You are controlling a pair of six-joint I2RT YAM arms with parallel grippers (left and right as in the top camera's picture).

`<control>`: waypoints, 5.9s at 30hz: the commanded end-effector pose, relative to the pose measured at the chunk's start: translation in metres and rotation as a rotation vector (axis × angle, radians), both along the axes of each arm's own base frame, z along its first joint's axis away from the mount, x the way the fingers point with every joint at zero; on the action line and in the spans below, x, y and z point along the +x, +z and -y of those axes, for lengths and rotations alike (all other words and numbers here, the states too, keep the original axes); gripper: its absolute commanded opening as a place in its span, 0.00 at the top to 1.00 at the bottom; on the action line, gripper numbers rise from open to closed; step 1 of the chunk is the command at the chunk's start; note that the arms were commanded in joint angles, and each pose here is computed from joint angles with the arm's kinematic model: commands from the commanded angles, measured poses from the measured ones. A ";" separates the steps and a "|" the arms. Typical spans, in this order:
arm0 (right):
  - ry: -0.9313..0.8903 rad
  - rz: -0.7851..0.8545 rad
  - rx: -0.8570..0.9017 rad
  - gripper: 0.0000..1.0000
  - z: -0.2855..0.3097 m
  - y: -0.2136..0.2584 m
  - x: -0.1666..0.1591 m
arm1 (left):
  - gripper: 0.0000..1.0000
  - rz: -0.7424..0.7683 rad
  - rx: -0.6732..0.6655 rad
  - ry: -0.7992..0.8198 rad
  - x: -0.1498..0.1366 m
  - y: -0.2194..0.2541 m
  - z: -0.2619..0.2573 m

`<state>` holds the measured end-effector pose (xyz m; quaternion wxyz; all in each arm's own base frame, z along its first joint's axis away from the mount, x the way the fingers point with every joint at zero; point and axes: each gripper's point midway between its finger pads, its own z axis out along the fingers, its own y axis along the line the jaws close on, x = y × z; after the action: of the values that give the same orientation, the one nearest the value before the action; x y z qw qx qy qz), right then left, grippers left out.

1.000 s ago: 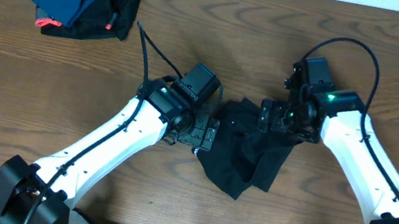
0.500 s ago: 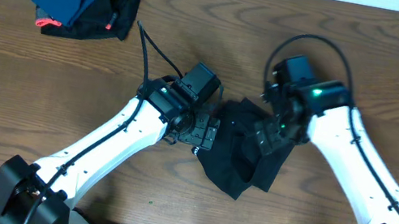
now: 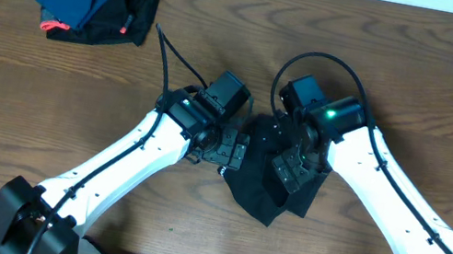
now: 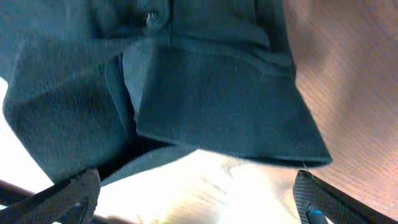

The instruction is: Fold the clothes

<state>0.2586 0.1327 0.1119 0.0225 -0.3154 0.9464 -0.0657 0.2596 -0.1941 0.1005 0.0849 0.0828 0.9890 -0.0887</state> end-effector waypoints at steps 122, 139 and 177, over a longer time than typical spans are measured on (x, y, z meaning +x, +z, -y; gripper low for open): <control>-0.509 -0.212 0.462 0.89 -0.053 -0.042 -0.007 | 0.02 0.041 0.264 0.629 0.049 -0.003 -0.175; -0.835 -0.109 0.201 0.87 0.067 -0.103 0.006 | 0.02 0.036 0.267 0.628 0.048 -0.003 -0.175; -0.376 -0.363 1.172 0.77 -0.095 -0.011 0.010 | 0.02 0.044 0.262 0.629 0.050 -0.003 -0.175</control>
<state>0.2862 0.2205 0.1053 0.0615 -0.0940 0.8780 0.4653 0.3110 -0.0228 0.1007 0.1227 -0.2068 0.9686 0.0636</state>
